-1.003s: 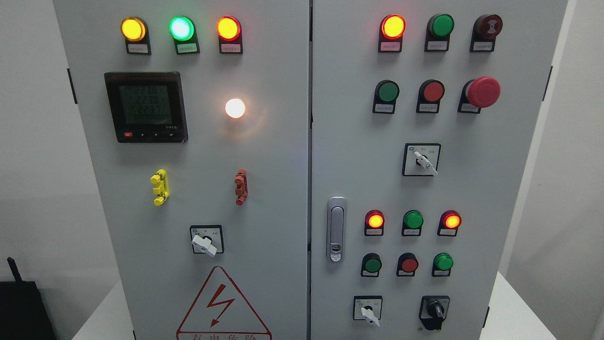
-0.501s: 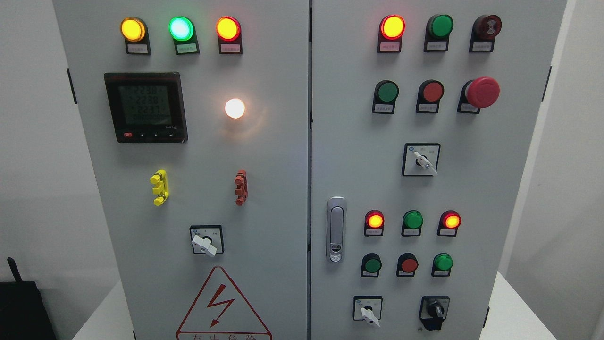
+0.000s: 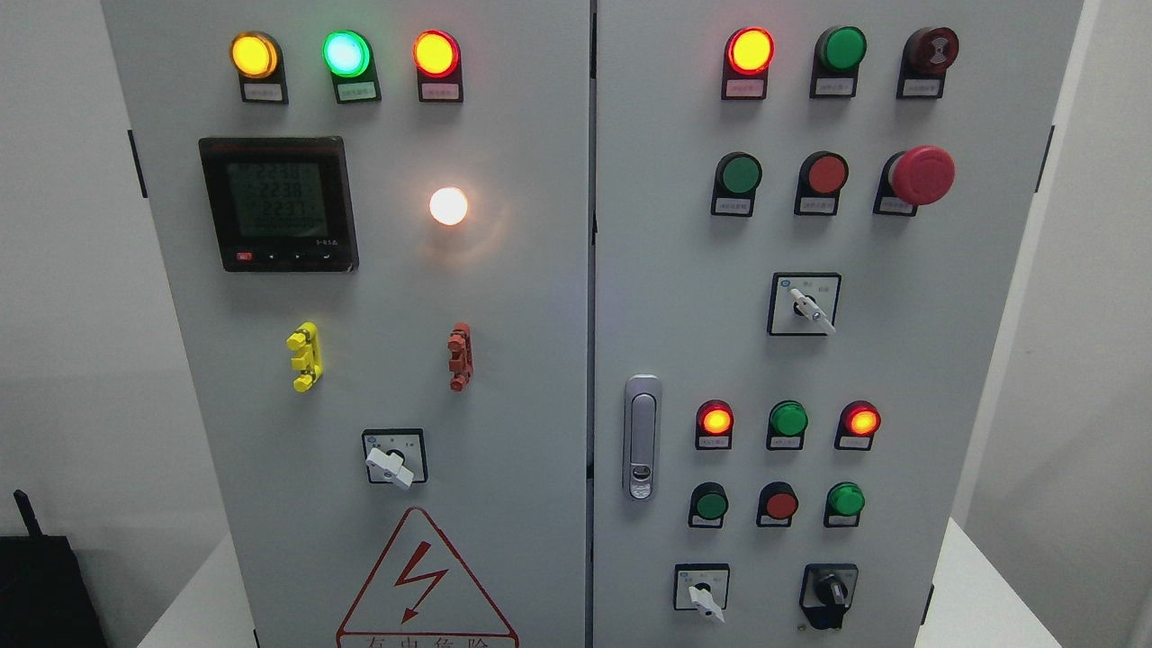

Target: Trip black knob to open circuit

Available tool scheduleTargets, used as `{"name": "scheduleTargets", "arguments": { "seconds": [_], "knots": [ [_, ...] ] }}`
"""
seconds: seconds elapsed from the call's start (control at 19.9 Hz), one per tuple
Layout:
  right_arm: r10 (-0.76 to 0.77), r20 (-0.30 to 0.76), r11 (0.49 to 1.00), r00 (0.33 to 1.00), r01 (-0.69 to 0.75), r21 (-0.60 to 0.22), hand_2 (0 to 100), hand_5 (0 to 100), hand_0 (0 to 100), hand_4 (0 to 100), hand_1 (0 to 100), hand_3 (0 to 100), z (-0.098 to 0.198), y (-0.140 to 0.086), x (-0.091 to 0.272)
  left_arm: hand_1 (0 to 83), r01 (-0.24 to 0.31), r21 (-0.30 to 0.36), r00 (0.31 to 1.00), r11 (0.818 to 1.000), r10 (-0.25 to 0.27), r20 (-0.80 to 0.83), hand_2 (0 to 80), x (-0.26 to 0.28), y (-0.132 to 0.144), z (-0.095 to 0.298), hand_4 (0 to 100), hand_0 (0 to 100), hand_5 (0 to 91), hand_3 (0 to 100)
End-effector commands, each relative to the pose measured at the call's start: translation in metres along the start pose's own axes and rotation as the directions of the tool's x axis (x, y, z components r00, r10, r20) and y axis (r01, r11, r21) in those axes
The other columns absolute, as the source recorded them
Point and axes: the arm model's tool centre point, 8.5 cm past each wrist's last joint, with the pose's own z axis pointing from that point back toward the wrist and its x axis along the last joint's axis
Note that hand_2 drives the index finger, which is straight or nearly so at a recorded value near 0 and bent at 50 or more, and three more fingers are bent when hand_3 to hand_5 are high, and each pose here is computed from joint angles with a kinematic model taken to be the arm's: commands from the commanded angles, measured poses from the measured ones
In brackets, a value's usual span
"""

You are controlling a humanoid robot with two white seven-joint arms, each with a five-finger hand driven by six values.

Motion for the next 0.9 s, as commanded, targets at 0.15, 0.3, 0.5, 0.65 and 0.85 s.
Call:
{"name": "scheduleTargets", "arguments": {
  "seconds": [0.15, 0.3, 0.5, 0.65, 0.85],
  "knots": [
    [0.045, 0.361, 0.997, 0.931, -0.019, -0.074, 0, 0, 0, 0, 0, 0, 0.001, -0.019, 0.119, 38.9, 0.022, -0.002, 1.0, 1.0, -0.022, -0.005, 0.0, 0.0, 0.0, 0.0, 0, 12, 0.0, 0],
    [0.052, 0.407, 0.996, 0.912, -0.019, -0.084, 0, 0, 0, 0, 0, 0, 0.004, -0.021, 0.135, 38.9, 0.022, -0.002, 1.0, 1.0, -0.022, -0.005, 0.0, 0.0, 0.0, 0.0, 0, 12, 0.0, 0],
    [0.061, 0.458, 0.995, 0.887, -0.019, -0.097, 0, 0, 0, 0, 0, 0, 0.011, -0.024, 0.153, 38.9, 0.022, -0.002, 1.0, 1.0, -0.022, -0.005, 0.0, 0.0, 0.0, 0.0, 0, 12, 0.0, 0],
    [0.071, 0.503, 0.994, 0.861, -0.022, -0.103, 0, 0, 0, 0, 0, 0, 0.018, -0.026, 0.167, 38.9, 0.022, -0.002, 1.0, 1.0, -0.022, -0.007, 0.0, -0.001, 0.0, 0.0, 0, 12, 0.0, 0],
    [0.081, 0.553, 0.993, 0.829, -0.023, -0.112, 0, 0, 0, 0, 0, 5, 0.025, -0.027, 0.186, 38.9, 0.022, -0.002, 1.0, 1.0, -0.022, -0.005, 0.0, 0.0, 0.0, 0.0, 0, 12, 0.0, 0]
  ]
}}
